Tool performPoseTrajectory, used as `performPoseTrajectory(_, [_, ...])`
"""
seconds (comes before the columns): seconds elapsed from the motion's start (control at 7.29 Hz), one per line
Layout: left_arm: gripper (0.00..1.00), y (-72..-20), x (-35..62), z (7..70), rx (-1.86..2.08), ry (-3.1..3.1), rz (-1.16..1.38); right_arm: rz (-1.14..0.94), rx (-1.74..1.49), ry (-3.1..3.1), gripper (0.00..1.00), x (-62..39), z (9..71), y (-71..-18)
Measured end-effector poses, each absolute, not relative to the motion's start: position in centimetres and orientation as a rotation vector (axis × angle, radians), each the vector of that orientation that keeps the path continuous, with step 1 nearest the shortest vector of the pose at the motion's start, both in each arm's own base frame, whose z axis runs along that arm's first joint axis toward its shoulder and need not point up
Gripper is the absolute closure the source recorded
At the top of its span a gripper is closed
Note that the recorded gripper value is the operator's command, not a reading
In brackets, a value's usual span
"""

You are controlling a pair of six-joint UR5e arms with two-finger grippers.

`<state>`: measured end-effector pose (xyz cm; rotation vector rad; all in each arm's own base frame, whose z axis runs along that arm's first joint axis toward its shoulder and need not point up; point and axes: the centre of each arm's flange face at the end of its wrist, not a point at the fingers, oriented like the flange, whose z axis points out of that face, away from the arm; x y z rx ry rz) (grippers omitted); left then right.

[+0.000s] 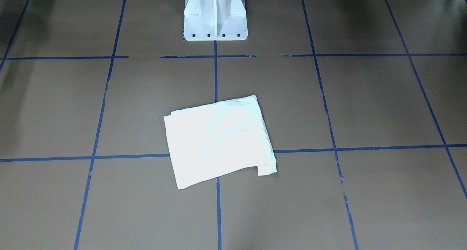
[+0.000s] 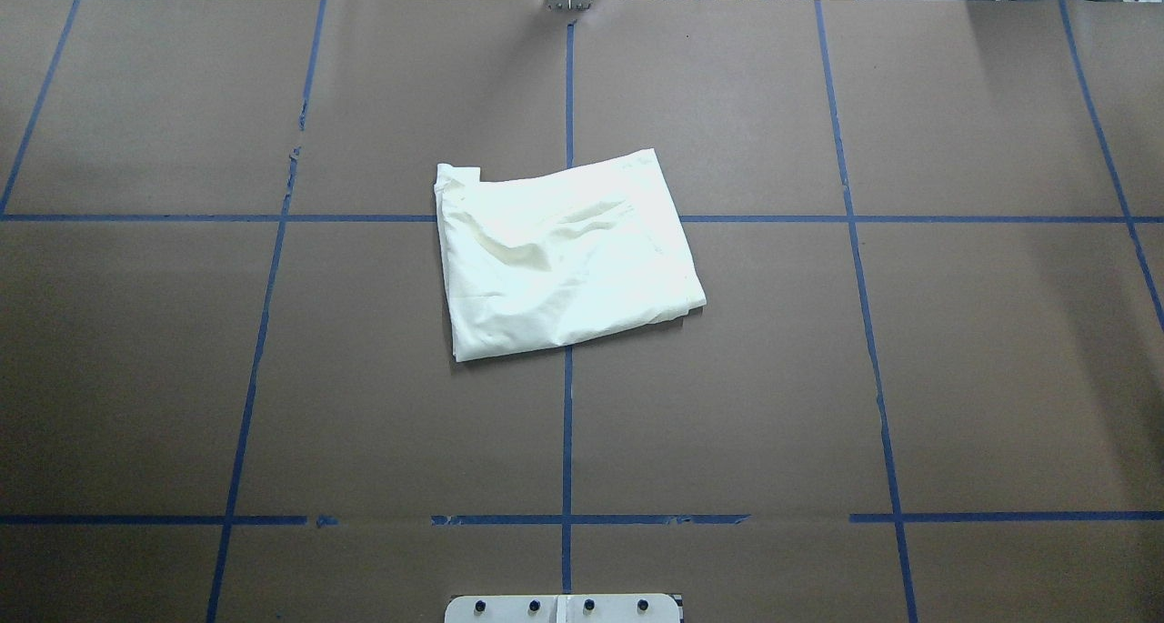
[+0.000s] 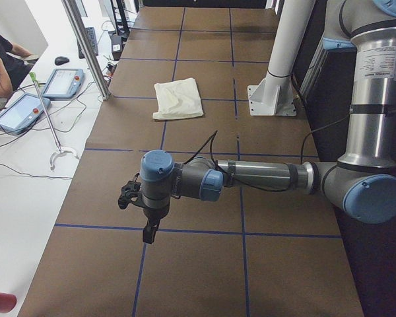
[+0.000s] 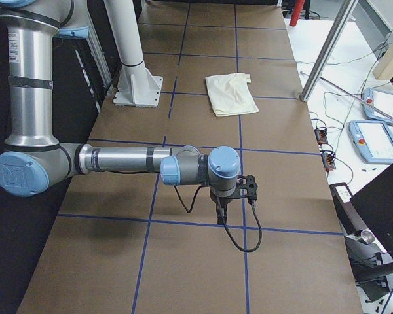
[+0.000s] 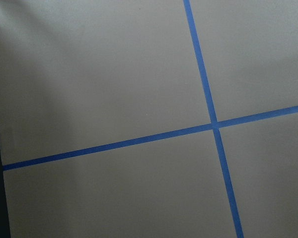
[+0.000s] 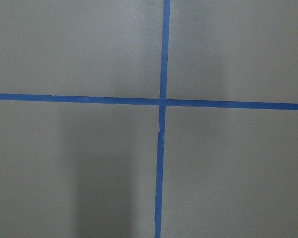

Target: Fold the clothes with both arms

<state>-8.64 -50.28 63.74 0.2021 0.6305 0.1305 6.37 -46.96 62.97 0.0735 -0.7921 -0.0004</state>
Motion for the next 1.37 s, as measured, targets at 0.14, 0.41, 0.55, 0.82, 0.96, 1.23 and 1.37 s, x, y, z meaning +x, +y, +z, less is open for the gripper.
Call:
performPoseTrajectory(0.14, [0.01,-50.26,-8.63,63.77,0.194,0.634,0.108,-0.001,0.073,-0.792,0.00,6.33,62.95,-46.96])
performPoseTrajectory(0.41, [0.01,-50.26,-8.51,63.53,0.181,0.650,0.062,-0.003,0.075,-0.792,0.00,6.30,62.87,-47.02])
performPoseTrajectory(0.55, [0.01,-50.25,-8.32,63.38,0.179,0.671,0.058,-0.005,0.078,-0.792,0.00,6.30,62.76,-47.03])
performPoseTrajectory(0.82, [0.01,-50.17,-8.02,63.22,0.171,0.707,0.057,-0.008,0.083,-0.792,0.00,6.30,62.49,-47.06])
performPoseTrajectory(0.96, [0.01,-50.12,-7.97,63.26,0.167,0.714,0.056,-0.008,0.084,-0.792,0.00,6.30,62.44,-47.06])
performPoseTrajectory(1.23, [0.01,-50.06,-7.91,63.32,0.165,0.722,0.057,-0.009,0.086,-0.792,0.00,6.30,62.34,-47.07])
performPoseTrajectory(1.37, [0.01,-49.99,-7.84,63.31,0.164,0.732,0.058,-0.008,0.086,-0.792,0.00,6.30,62.28,-47.06])
